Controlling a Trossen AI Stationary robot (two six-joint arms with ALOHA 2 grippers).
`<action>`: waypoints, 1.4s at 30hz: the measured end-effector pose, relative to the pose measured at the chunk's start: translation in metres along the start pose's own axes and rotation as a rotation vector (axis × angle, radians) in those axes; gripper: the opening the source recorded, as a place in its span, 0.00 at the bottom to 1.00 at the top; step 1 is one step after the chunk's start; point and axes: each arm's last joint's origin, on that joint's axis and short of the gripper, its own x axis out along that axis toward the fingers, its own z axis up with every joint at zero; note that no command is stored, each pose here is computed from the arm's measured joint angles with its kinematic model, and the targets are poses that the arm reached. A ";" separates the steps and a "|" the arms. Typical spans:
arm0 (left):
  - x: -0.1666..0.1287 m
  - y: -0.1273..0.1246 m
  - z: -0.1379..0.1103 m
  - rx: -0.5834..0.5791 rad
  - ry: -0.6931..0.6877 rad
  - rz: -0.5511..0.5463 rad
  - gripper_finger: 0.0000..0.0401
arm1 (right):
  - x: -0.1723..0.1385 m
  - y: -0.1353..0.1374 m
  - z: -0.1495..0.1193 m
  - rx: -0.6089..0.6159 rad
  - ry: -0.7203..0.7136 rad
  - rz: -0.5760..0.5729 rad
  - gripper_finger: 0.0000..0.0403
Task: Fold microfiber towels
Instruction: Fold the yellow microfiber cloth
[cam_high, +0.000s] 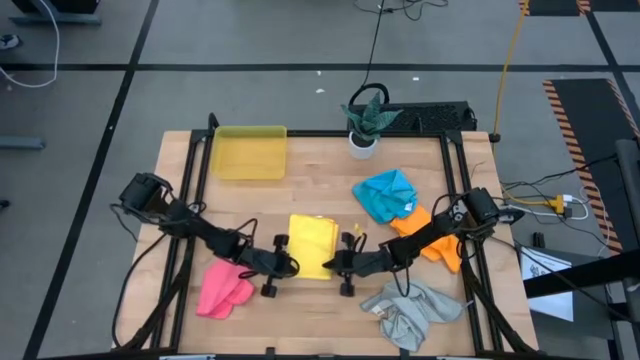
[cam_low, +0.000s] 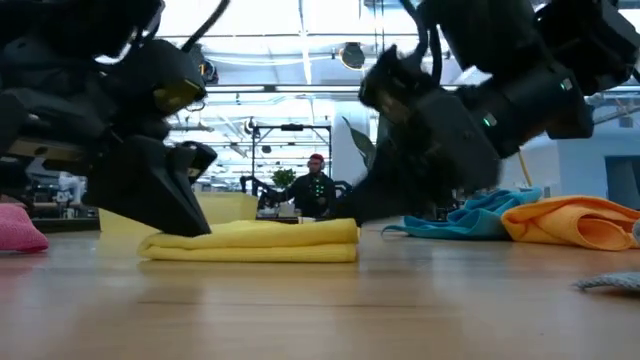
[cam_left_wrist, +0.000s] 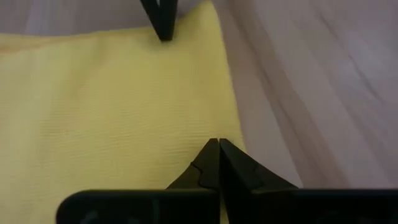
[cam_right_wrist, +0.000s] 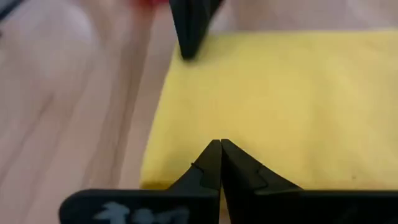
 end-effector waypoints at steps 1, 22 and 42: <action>-0.002 -0.001 0.001 0.003 -0.001 0.003 0.01 | 0.000 0.000 -0.002 -0.001 0.020 -0.004 0.00; -0.017 -0.040 0.020 0.377 -0.114 0.208 0.10 | -0.021 0.017 0.020 -0.125 -0.062 0.045 0.15; 0.007 -0.038 -0.012 0.368 0.093 0.173 0.50 | -0.002 0.004 -0.008 -0.389 0.078 0.034 0.29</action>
